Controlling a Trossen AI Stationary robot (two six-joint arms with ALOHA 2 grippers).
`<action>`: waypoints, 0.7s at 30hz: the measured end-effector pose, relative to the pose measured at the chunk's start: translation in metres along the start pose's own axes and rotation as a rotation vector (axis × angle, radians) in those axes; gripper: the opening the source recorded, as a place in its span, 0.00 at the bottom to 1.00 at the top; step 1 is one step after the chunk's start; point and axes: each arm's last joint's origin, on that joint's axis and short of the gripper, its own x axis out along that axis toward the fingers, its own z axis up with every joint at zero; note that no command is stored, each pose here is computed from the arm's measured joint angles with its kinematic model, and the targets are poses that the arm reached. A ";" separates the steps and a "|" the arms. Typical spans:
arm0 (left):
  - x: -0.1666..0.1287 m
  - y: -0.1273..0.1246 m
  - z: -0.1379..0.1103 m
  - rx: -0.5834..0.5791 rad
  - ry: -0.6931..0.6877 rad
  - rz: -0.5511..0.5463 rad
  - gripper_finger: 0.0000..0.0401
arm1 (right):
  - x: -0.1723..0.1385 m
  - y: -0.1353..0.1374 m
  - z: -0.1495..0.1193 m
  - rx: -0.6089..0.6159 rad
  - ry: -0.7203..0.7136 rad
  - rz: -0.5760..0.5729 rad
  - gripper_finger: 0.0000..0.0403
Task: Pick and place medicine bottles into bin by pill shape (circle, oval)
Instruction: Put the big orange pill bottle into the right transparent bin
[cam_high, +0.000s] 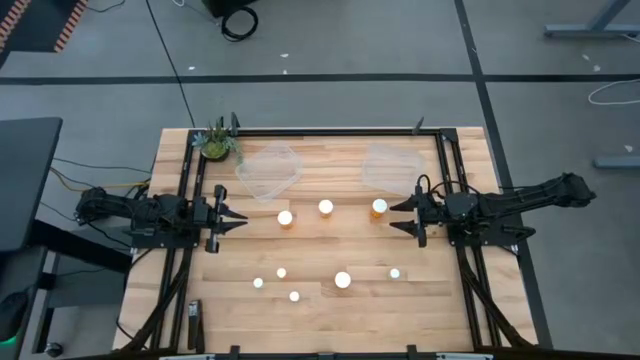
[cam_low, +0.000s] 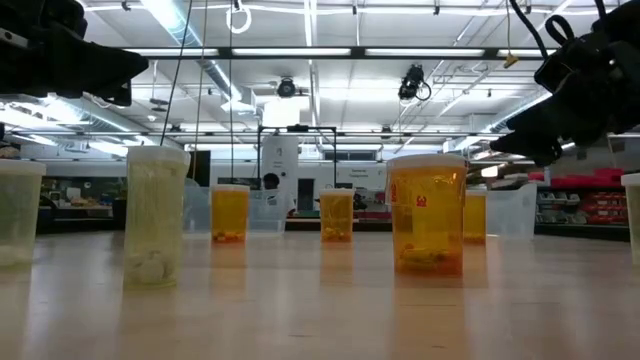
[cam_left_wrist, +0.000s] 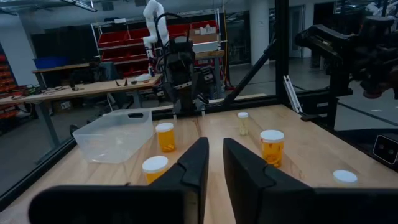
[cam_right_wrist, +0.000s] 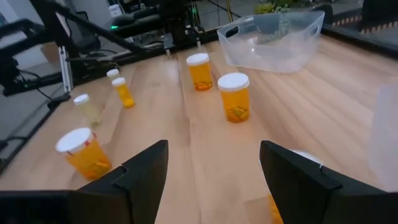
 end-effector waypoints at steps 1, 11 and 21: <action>0.000 0.000 0.000 0.000 0.000 0.000 0.13 | 0.000 0.000 -0.001 0.028 0.009 0.007 0.65; 0.000 0.000 0.000 0.000 0.000 0.000 0.15 | 0.000 -0.002 -0.007 0.151 0.080 -0.009 0.65; 0.000 0.000 0.000 0.000 0.000 0.000 0.13 | 0.006 0.004 0.015 0.113 0.115 -0.110 0.65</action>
